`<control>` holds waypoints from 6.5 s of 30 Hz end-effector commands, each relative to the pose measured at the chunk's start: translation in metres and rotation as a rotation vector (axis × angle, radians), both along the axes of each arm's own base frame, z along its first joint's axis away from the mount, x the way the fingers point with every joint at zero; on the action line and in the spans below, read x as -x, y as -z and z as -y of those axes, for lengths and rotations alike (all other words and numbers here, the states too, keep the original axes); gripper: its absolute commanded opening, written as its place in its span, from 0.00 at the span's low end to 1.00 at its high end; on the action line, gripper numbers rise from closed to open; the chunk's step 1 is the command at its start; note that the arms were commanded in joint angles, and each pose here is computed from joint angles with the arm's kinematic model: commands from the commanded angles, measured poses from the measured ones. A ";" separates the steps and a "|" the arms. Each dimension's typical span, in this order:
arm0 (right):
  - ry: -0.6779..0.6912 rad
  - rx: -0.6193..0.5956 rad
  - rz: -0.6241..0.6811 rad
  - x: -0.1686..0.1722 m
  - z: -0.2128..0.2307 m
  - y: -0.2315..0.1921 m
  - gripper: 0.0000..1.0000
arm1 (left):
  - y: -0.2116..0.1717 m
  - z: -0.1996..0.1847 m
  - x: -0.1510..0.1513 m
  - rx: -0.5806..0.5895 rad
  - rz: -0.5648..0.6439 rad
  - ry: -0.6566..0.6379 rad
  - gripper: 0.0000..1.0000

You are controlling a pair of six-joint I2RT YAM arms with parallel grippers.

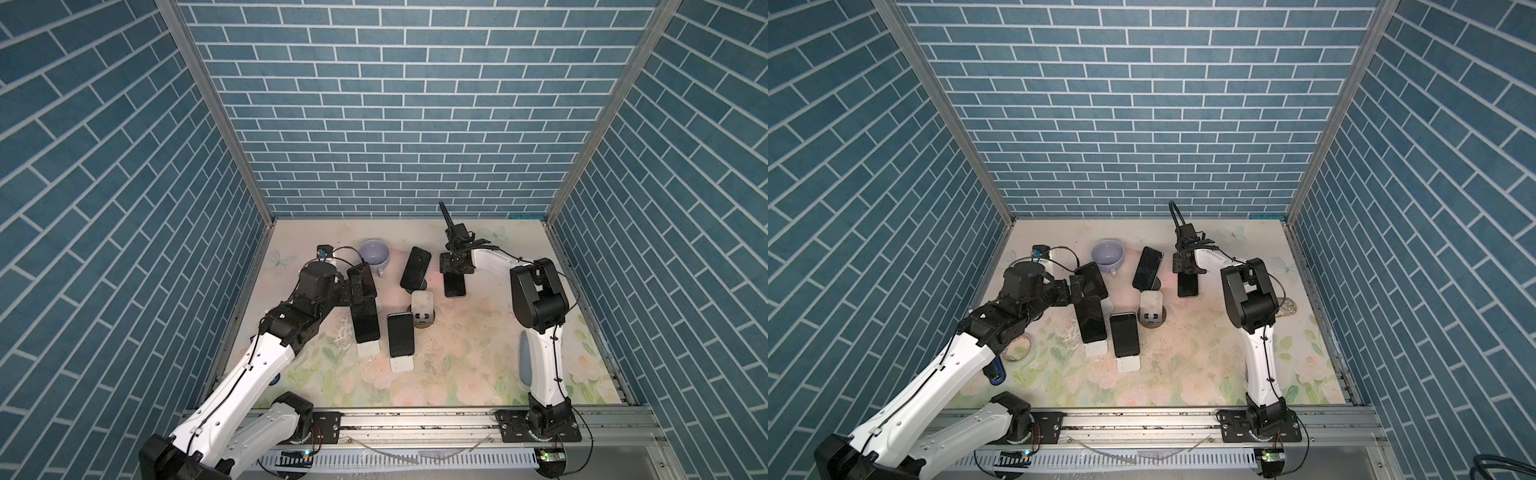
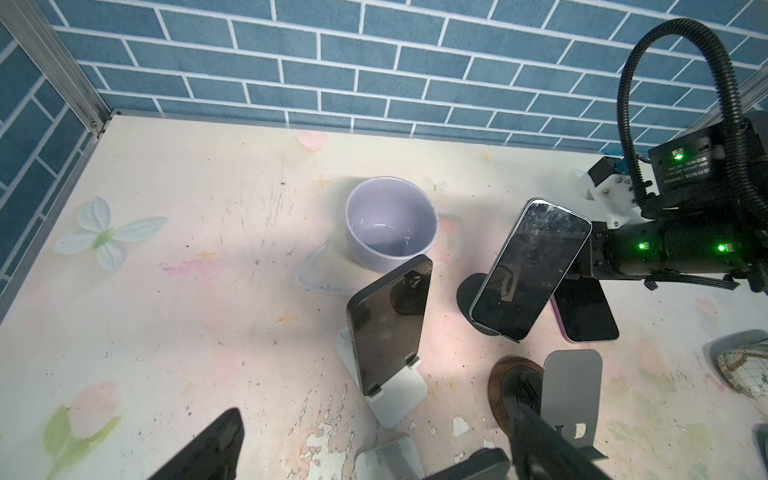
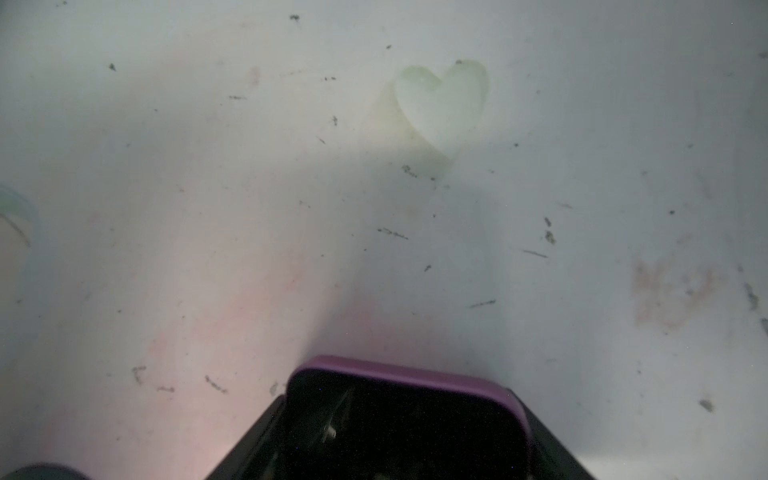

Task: Remove the phone from the phone stand

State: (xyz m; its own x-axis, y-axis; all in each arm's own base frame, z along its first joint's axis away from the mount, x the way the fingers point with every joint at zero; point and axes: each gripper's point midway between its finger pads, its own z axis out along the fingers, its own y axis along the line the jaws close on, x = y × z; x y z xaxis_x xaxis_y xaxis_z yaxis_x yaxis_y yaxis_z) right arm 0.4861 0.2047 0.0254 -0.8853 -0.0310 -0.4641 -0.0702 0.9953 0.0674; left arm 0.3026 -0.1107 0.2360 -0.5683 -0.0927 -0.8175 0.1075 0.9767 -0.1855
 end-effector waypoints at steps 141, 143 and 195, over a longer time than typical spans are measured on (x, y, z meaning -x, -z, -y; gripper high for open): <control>-0.053 -0.085 -0.021 0.143 -0.015 -0.123 0.52 | 0.014 0.013 0.004 0.031 0.006 0.072 1.00; -0.010 -0.070 -0.009 0.134 0.006 -0.123 0.52 | 0.014 0.013 0.005 0.031 0.005 0.070 1.00; 0.473 -0.100 -0.060 0.040 0.192 -0.060 0.74 | 0.007 0.007 0.013 0.012 -0.014 0.063 1.00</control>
State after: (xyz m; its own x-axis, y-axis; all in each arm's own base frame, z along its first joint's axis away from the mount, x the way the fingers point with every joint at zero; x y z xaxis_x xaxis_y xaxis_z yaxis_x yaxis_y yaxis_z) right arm 0.4450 0.0062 0.0881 -0.8213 0.3988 -0.4080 0.3857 0.9150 0.1180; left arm 0.2906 -0.1175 0.2210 -0.5926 -0.0791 -0.8016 0.1594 0.9640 -0.2130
